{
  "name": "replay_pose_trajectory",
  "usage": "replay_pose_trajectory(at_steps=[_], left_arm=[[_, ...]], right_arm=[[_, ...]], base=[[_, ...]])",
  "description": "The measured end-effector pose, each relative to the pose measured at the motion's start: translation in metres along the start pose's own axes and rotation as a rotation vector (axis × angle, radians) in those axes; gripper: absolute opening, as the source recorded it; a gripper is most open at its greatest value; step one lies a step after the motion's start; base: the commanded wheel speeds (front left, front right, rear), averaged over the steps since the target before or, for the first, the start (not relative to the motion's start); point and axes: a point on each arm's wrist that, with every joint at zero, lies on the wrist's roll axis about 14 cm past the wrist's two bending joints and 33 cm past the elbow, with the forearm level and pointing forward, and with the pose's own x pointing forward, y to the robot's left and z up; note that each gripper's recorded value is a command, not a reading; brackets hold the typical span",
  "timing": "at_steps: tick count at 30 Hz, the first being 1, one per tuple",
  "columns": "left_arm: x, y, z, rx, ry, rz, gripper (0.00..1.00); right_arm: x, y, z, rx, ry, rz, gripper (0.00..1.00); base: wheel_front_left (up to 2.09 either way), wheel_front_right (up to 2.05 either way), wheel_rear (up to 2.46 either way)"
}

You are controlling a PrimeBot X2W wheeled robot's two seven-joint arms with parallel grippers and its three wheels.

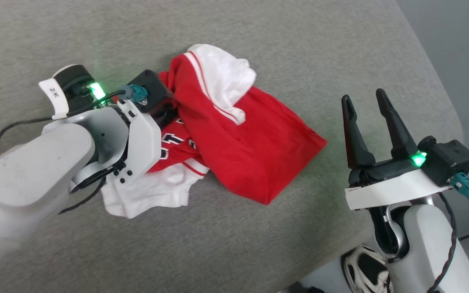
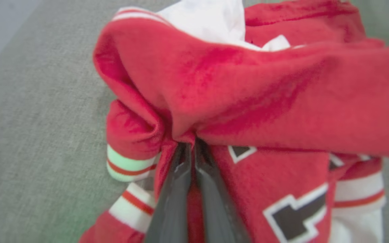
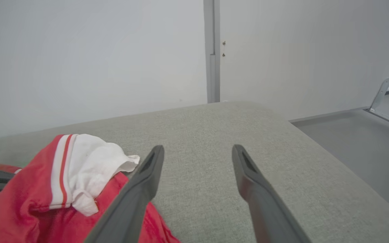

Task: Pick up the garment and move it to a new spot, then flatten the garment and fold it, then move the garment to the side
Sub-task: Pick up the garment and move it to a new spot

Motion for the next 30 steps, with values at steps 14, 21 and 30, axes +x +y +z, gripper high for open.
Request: replay_pose_trajectory(at_steps=[14,21,30], left_arm=[[-0.081,0.027,0.027,-0.250,-0.338,0.228,1.00],[-0.139,0.024,-0.050,-0.545,-0.351,0.481,1.00],[-0.241,0.004,-0.107,-0.769,-0.503,0.846,1.00]], right_arm=[[0.016,0.045,-0.004,-0.086,-0.005,0.141,1.00],[0.014,0.065,-0.009,-0.107,0.006,0.193,1.00],[-0.005,0.075,-0.016,-0.082,0.027,0.217,1.00]], base=[[0.00,0.00,0.00],[0.00,0.00,0.00],[0.00,0.00,0.00]])
